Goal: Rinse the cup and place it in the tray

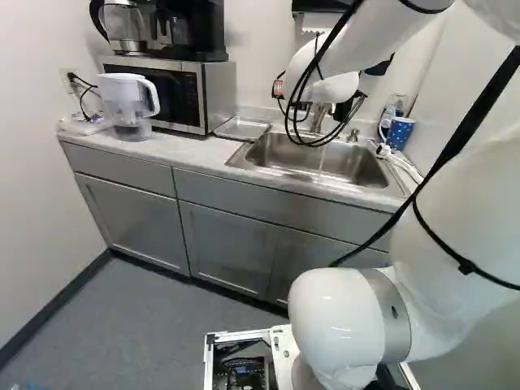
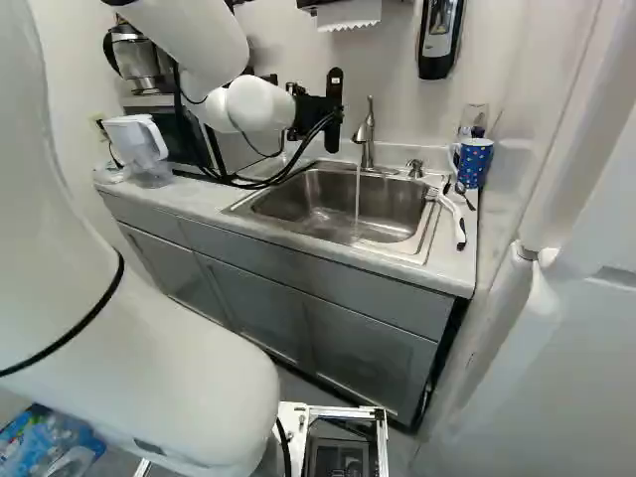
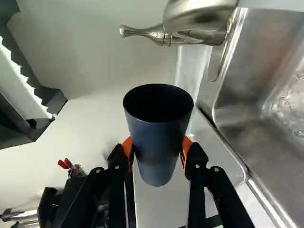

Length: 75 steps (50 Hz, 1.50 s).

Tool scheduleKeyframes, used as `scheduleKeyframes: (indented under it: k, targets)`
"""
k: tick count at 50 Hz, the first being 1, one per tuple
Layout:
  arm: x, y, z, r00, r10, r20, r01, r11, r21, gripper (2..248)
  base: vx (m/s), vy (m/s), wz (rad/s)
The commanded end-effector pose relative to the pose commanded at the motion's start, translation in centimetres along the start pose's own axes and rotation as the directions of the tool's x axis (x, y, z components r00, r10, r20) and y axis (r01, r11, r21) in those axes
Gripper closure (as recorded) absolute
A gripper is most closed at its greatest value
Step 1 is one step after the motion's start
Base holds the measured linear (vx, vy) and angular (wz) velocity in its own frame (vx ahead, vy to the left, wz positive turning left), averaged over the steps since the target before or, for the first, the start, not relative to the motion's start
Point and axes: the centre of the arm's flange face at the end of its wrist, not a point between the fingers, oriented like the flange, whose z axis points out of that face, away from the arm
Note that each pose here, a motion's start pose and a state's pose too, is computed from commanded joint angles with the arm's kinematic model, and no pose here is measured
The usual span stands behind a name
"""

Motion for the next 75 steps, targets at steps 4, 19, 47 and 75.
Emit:
scheduleKeyframes:
  k: [4,19,47,75]
  targets:
    - [0.0,0.0,0.0,0.999,-0.042,0.0,0.042,0.999,0.0,131,0.0,0.0,0.0]
    - [0.0,0.0,0.0,0.98,-0.198,0.0,0.198,0.98,0.0,131,0.0,0.0,0.0]
    - [0.0,0.0,0.0,0.881,-0.474,0.0,0.474,0.881,0.0,131,0.0,0.0,0.0]
    - [0.0,0.0,0.0,0.704,-0.71,0.0,0.71,0.704,0.0,131,0.0,0.0,0.0]
